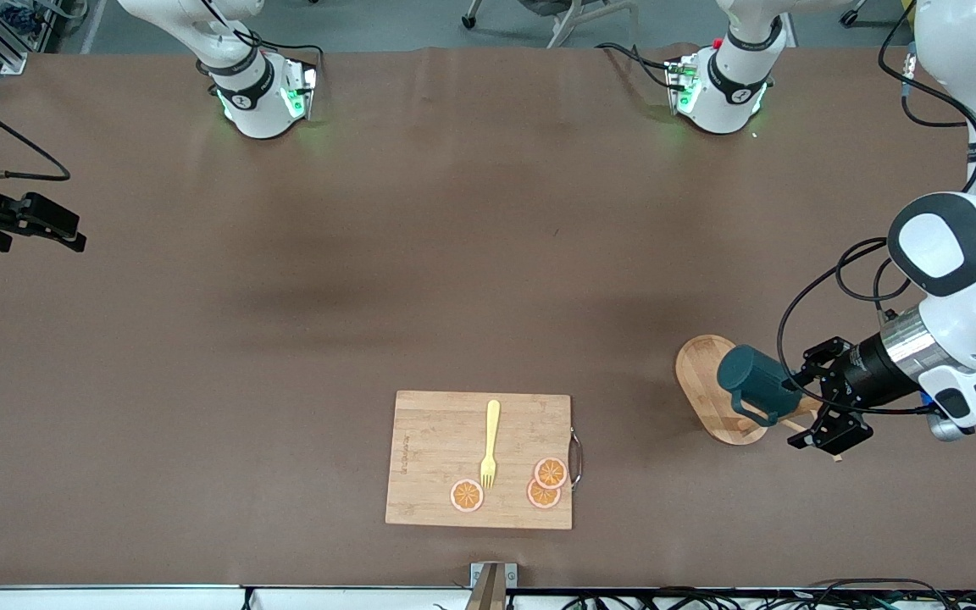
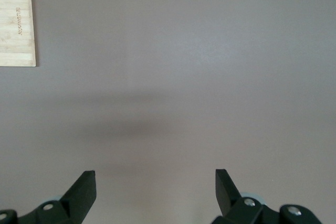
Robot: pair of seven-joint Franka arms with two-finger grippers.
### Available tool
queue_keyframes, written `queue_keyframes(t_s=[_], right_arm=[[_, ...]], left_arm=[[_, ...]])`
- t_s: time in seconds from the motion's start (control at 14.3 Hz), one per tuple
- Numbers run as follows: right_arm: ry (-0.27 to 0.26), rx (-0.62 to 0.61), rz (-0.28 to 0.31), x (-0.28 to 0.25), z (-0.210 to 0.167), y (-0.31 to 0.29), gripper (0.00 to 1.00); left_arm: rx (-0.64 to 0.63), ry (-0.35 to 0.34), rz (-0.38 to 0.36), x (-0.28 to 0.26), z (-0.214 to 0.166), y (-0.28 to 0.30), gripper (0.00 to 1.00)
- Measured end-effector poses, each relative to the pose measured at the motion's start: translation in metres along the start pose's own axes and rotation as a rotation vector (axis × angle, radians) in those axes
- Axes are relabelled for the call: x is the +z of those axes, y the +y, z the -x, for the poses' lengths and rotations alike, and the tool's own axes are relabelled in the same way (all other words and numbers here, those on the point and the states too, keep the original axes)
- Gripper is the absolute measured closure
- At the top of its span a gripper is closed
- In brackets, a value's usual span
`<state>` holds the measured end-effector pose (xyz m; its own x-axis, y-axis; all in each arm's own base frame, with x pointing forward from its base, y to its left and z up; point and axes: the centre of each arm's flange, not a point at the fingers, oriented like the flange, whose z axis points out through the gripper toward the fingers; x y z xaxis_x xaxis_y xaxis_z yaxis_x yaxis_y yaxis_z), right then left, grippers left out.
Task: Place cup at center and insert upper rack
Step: 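Open the left gripper and withdraw it from the mug tree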
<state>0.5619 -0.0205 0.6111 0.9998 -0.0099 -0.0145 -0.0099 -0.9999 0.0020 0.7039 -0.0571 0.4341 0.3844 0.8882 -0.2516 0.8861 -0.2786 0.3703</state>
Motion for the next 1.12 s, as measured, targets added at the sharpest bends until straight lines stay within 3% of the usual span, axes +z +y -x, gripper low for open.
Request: queue_keyframes(t_s=[0.28,0.42,0.84,1.12], right_arm=[[0.011,-0.001,0.0,0.001,-0.002,0.0,0.0],[0.009,-0.001,0.0,0.004,-0.002,0.0,0.0],[0.029,-0.001,0.001,0.004,-0.004,0.0,0.0],[0.027,-0.001,0.001,0.005,-0.004,0.0,0.0]], left_arm=[[0.118,0.083,-0.022,-0.022,0.01,0.005,0.0],[0.217,0.099,-0.07,-0.041,0.023,0.004,0.0],[0.643,0.038,-0.197,-0.127,0.059,-0.015,0.0],[0.886,0.048,-0.301,-0.167,0.069,-0.032,0.0]])
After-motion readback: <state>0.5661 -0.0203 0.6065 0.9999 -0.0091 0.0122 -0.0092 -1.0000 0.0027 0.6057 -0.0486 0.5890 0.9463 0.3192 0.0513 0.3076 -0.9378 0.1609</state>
